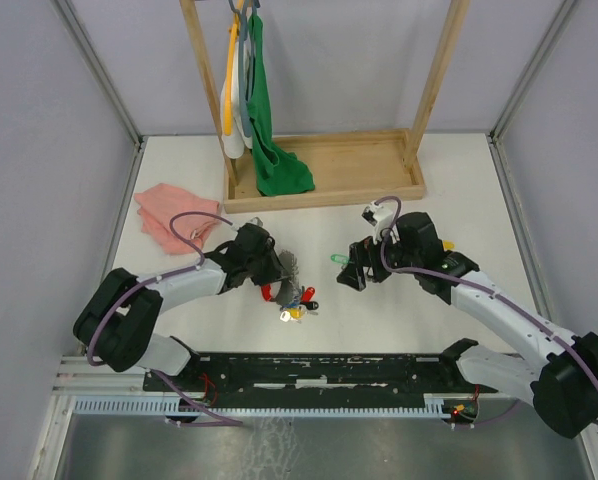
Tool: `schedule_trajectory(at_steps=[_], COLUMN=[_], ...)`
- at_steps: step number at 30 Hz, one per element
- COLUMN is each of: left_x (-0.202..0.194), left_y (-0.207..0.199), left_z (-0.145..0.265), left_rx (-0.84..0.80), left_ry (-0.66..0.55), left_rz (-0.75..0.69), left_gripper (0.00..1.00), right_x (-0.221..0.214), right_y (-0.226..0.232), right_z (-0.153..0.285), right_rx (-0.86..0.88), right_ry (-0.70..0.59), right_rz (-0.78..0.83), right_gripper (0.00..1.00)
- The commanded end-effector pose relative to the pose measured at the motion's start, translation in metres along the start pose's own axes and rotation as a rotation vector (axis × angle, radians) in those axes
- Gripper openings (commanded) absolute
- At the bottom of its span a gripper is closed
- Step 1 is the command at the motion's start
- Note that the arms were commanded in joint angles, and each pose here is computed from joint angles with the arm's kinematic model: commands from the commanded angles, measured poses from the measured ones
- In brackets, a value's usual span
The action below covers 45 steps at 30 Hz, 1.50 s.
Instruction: Put the keys on the keyring
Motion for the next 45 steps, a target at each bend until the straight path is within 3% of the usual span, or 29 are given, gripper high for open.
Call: schedule_trajectory(at_steps=[1,12,17,22,35,43,45], left_x=[0.02,0.024,0.029,0.03,0.01,-0.007,-0.009], left_y=[-0.034,-0.047,-0.031,-0.025,-0.005,0.003,0.002], left_z=[0.017,0.021,0.026,0.029,0.009,-0.003,-0.004], left_rx=[-0.184,-0.343,-0.214,-0.167,-0.161,-0.201,-0.225], left_ry=[-0.089,-0.135,-0.139,-0.129,-0.058,-0.026,-0.022], left_rz=[-0.044,-0.051,-0.11,-0.155,-0.107,-0.06,-0.051], left_gripper=[0.25,0.26,0.41,0.54,0.52,0.5,0.5], right_x=[0.026,0.03,0.019,0.017,-0.003,-0.021,-0.02], right_y=[0.018,0.023,0.007,0.014,0.004,0.005,0.007], right_z=[-0.016,-0.059,-0.064,-0.086,-0.149,-0.17,-0.172], right_rx=[0.096,0.166,0.08,0.129,0.136,0.161,0.18], right_ry=[-0.106,-0.104,-0.042,-0.028,-0.014,0.028,0.025], right_rz=[0.043,0.109,0.097,-0.046,-0.293,-0.323,-0.317], right_gripper=[1.0,1.0,1.0,0.96,0.57,0.47,0.4])
Point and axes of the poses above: each gripper's point midway between its finger pads, its own z axis back along the fingers, its own y axis along the line the jaws close on, x = y × z, the point moved 2 cm from there along z, back along the fingers, and after that the axes turned 2 degrees about -z, right-handed, at the moved point
